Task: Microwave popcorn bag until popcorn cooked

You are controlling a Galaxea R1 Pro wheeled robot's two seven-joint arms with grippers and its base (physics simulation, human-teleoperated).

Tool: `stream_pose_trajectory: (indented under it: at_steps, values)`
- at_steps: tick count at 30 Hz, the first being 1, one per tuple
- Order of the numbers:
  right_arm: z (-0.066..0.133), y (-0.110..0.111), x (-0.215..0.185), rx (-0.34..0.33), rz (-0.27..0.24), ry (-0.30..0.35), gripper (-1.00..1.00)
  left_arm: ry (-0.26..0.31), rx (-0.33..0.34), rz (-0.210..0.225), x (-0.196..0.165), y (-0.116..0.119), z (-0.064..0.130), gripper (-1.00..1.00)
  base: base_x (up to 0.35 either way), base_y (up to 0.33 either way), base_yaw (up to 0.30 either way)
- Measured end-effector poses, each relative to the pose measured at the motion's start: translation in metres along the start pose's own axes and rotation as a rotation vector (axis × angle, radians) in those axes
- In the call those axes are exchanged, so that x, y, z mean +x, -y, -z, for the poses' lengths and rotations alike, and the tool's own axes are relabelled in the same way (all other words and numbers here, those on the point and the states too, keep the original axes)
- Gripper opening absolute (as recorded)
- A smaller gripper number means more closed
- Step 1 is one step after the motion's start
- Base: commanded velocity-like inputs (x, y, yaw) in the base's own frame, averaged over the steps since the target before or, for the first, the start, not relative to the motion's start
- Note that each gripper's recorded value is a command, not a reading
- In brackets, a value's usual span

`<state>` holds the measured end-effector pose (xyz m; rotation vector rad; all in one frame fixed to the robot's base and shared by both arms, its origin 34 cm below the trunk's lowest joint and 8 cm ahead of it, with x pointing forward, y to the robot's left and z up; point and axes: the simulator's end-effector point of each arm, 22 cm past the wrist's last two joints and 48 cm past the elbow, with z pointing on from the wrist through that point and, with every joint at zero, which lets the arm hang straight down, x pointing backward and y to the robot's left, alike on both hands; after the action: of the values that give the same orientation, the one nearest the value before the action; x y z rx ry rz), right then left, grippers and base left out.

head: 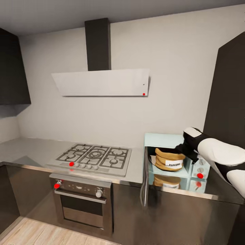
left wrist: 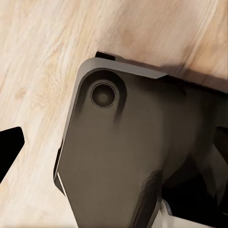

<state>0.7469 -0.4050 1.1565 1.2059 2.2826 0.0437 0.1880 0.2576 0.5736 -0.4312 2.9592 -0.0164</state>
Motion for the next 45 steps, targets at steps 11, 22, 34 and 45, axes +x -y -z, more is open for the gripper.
stream_pose_trajectory:
  at_steps: [11, 22, 34, 45]
  values:
    - [-0.092, 0.025, 0.033, -0.040, 0.500, 0.170, 1.00, 0.000, 0.001, -0.001, 0.000, 0.001, 0.000, 1.00, -0.005, 0.000, 0.000]
    - [-0.150, 0.044, 0.065, -0.277, 0.518, 0.567, 1.00, 0.000, 0.002, -0.001, 0.000, 0.001, 0.000, 1.00, 0.000, 0.000, 0.000]
    - [-0.120, 0.023, 0.085, -0.585, 0.613, 0.808, 1.00, 0.000, 0.002, -0.001, 0.000, 0.001, 0.000, 1.00, 0.000, 0.000, 0.000]
    - [-0.108, 0.034, 0.080, -0.603, 0.616, 0.922, 1.00, 0.001, 0.002, 0.000, 0.000, 0.001, 0.000, 1.00, 0.063, 0.023, 0.000]
